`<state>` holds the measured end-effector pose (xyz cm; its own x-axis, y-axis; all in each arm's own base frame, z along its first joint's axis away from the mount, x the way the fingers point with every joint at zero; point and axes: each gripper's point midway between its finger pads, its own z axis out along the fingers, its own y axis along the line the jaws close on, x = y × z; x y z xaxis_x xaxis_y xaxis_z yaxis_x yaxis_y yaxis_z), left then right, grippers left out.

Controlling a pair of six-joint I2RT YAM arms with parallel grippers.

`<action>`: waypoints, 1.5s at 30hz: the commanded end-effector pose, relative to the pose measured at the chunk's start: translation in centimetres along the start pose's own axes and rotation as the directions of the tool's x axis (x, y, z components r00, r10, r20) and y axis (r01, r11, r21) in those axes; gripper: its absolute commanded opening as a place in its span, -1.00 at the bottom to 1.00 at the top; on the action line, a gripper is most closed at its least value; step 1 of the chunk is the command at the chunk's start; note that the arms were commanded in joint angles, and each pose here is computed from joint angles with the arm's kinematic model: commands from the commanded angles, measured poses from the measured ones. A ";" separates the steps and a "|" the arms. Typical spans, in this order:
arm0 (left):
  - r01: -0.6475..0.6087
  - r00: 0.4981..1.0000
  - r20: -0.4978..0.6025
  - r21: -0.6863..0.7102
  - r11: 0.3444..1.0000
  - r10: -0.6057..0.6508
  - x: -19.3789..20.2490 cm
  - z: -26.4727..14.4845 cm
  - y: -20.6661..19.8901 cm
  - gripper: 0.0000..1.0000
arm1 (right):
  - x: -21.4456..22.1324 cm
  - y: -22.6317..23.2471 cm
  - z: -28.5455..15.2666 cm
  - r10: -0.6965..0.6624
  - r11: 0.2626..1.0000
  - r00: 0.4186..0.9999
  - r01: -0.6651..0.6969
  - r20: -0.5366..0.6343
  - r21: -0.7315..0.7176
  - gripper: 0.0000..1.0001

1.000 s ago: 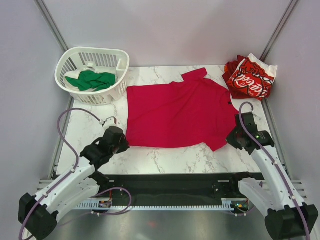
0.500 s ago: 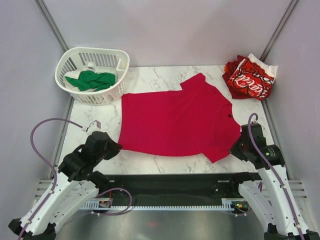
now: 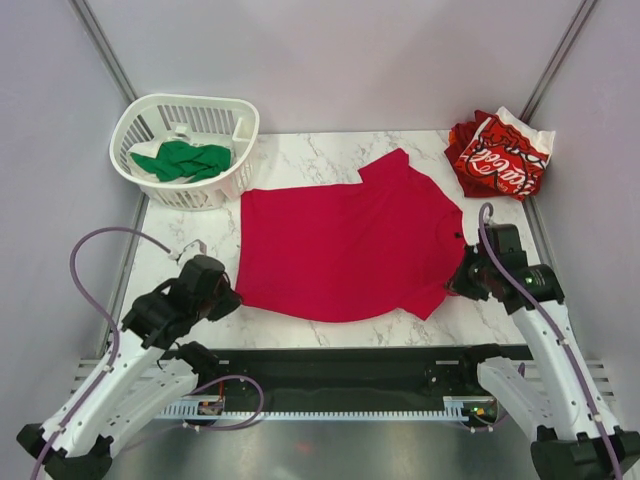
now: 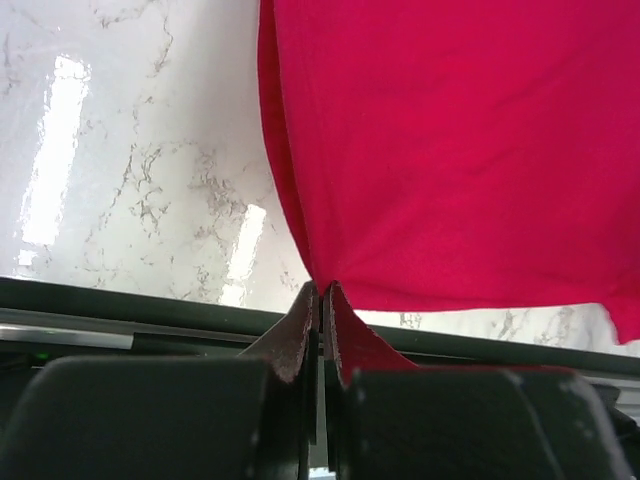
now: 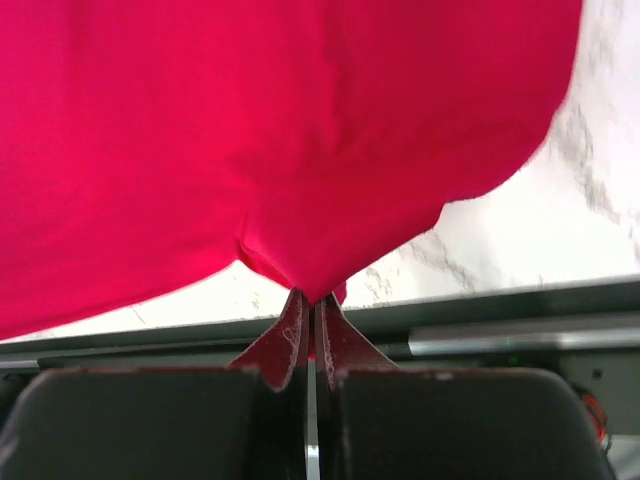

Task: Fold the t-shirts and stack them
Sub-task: Fold the tshirt

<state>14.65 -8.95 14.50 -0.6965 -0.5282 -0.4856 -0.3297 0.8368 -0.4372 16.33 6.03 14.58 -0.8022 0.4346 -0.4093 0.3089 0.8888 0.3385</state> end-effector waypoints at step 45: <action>-0.304 0.942 -0.210 -0.191 0.934 0.263 -13.3 18.5 -2.6 -0.94 | -22.4 4.5 17.5 -0.225 0.900 0.974 0.210 -0.005 0.383 -1.00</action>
<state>34.05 -6.50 6.35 -0.8877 -0.2879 -0.3594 -0.2785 0.9572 -0.0790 43.58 5.16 8.31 -0.8907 0.1987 -0.4089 0.2312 0.9724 -0.0311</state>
